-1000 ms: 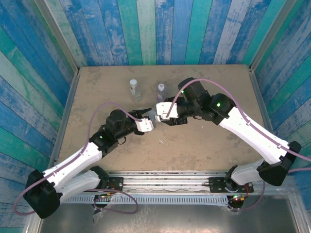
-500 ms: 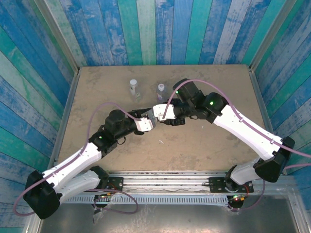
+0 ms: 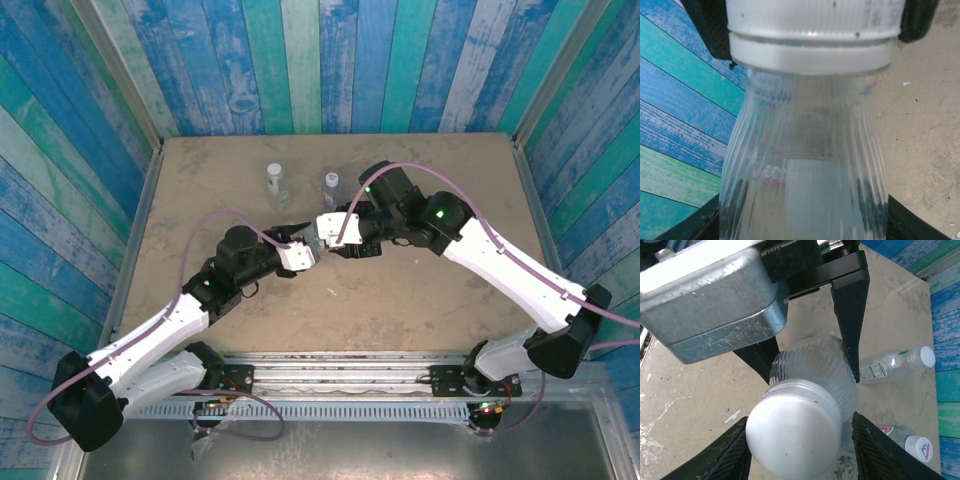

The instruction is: Screw on the bottle caps

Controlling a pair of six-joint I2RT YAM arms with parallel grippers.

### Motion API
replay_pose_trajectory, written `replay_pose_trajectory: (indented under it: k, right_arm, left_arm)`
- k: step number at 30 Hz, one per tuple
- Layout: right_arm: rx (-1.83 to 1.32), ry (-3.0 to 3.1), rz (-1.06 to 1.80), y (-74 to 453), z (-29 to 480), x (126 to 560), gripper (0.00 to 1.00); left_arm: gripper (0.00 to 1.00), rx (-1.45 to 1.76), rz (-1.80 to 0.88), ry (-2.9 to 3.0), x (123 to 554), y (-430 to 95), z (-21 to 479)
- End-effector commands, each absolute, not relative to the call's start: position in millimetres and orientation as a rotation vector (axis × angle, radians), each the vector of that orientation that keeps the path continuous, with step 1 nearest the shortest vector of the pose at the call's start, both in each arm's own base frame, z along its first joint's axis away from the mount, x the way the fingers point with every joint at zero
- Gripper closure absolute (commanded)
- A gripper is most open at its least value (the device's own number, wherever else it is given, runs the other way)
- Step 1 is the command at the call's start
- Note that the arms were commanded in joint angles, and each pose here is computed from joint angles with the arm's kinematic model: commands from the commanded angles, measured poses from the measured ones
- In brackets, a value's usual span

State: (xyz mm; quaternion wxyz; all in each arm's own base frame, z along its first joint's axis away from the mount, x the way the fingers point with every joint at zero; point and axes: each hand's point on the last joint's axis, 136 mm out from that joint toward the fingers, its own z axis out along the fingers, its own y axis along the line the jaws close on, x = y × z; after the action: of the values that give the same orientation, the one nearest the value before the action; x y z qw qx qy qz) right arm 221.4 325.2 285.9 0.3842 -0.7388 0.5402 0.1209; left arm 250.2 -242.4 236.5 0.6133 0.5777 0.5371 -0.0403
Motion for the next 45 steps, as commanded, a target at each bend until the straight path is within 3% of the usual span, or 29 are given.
replay_pose_trajectory:
  k: [1, 6, 11, 21, 23, 25, 30, 36, 45]
  right_arm:
    - [-1.863, 1.376, 0.336, 326.4, 288.6, 217.7, 0.50]
    - [-1.858, 1.394, 0.374, 327.9, 286.8, 214.1, 0.61]
    - [-1.692, 1.544, 0.463, 334.0, 295.2, 220.5, 0.65]
    - [-0.831, 2.196, 0.765, 336.7, 288.1, 252.7, 0.77]
    - [-0.835, 2.223, 0.842, 340.9, 285.0, 242.8, 0.73]
    - [-0.973, 2.166, 0.879, 344.2, 285.4, 228.3, 0.61]
    - [-1.174, 2.022, 0.656, 314.3, 281.6, 222.4, 0.43]
    - [-1.500, 1.772, 0.356, 285.9, 287.4, 217.2, 0.31]
    - [-1.812, 1.484, 0.326, 300.9, 298.9, 205.4, 0.28]
  left_arm:
    - [0.45, 1.322, -0.097, 1.232, 250.6, -243.2, 239.2]
    - [0.45, 1.320, -0.093, 1.233, 251.1, -243.1, 239.9]
    - [0.45, 1.268, -0.049, 1.241, 260.3, -239.0, 245.6]
    - [0.46, 1.226, 0.058, 1.255, 280.8, -234.5, 246.4]
    - [0.45, 1.232, 0.058, 1.250, 280.5, -235.3, 245.5]
    - [0.45, 1.237, 0.042, 1.244, 278.7, -237.3, 245.3]
    - [0.45, 1.247, -0.003, 1.239, 272.6, -240.0, 246.5]
    - [0.45, 1.279, -0.058, 1.234, 263.0, -243.6, 242.8]
    - [0.45, 1.317, -0.128, 1.221, 252.6, -249.7, 240.5]
